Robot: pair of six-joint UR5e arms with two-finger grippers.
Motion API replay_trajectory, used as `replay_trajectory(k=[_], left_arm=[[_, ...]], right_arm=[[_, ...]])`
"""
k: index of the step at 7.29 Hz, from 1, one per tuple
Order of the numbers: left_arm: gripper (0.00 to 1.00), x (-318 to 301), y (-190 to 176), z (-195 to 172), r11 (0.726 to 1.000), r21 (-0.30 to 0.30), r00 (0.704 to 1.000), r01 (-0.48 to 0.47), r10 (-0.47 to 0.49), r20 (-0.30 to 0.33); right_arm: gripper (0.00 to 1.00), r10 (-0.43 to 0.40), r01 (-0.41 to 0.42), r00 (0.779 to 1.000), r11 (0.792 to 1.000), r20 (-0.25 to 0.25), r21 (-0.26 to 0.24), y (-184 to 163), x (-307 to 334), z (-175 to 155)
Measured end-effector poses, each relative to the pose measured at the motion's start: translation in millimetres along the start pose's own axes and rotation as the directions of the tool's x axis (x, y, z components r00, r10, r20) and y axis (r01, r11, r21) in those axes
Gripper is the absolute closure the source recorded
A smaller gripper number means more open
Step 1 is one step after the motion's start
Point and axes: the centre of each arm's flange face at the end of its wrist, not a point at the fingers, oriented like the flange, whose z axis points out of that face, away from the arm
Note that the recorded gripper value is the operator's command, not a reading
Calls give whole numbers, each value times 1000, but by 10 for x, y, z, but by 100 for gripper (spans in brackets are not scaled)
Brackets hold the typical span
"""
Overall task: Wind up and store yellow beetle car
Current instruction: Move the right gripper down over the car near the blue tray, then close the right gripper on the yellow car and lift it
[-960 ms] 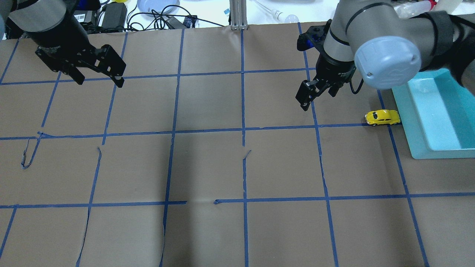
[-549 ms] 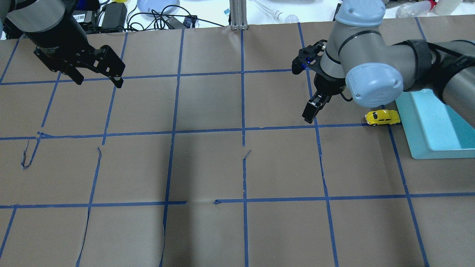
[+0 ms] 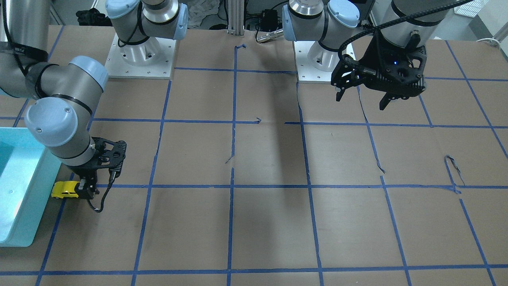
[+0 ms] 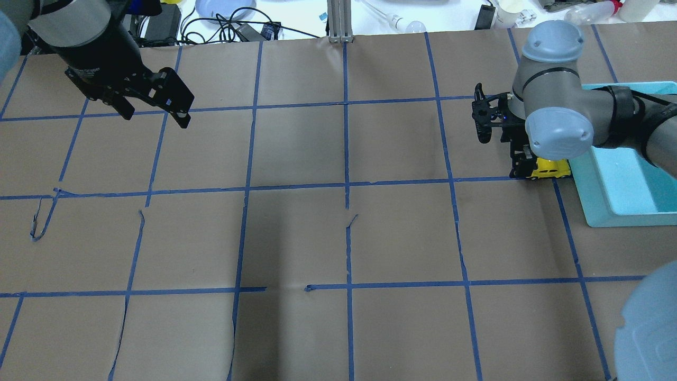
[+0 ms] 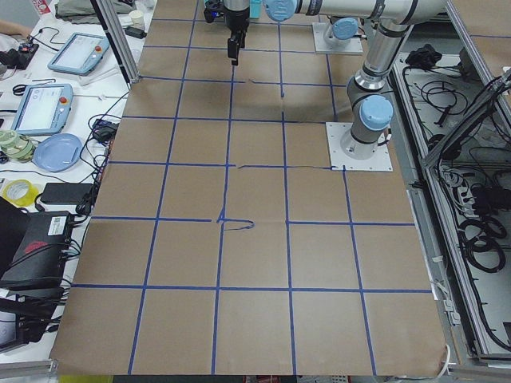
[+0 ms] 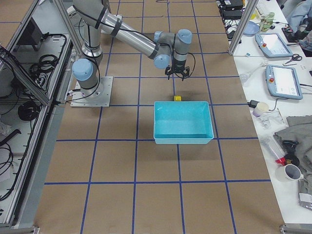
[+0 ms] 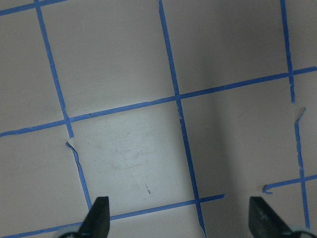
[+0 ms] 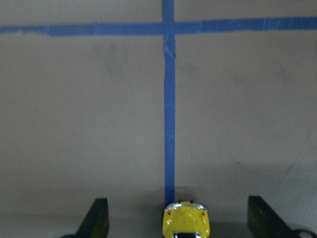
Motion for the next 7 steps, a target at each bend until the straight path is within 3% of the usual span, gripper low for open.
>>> replay_trajectory(k=[2,3,7], left_arm=[[0,60,23,-22,1000,2,1000,-16,16,4],[0,65,25,-23,1000,1,1000,-18,18,4],[0,103,13,-2,1000,-3,1000,-27,27,1]], right_arm=[[6,-96,99,995,989,32,-110,132,40,225],[8,-102,108,994,984,44,-145,202,20,332],[11,-60,59,998,981,2,-182,349,-54,588]])
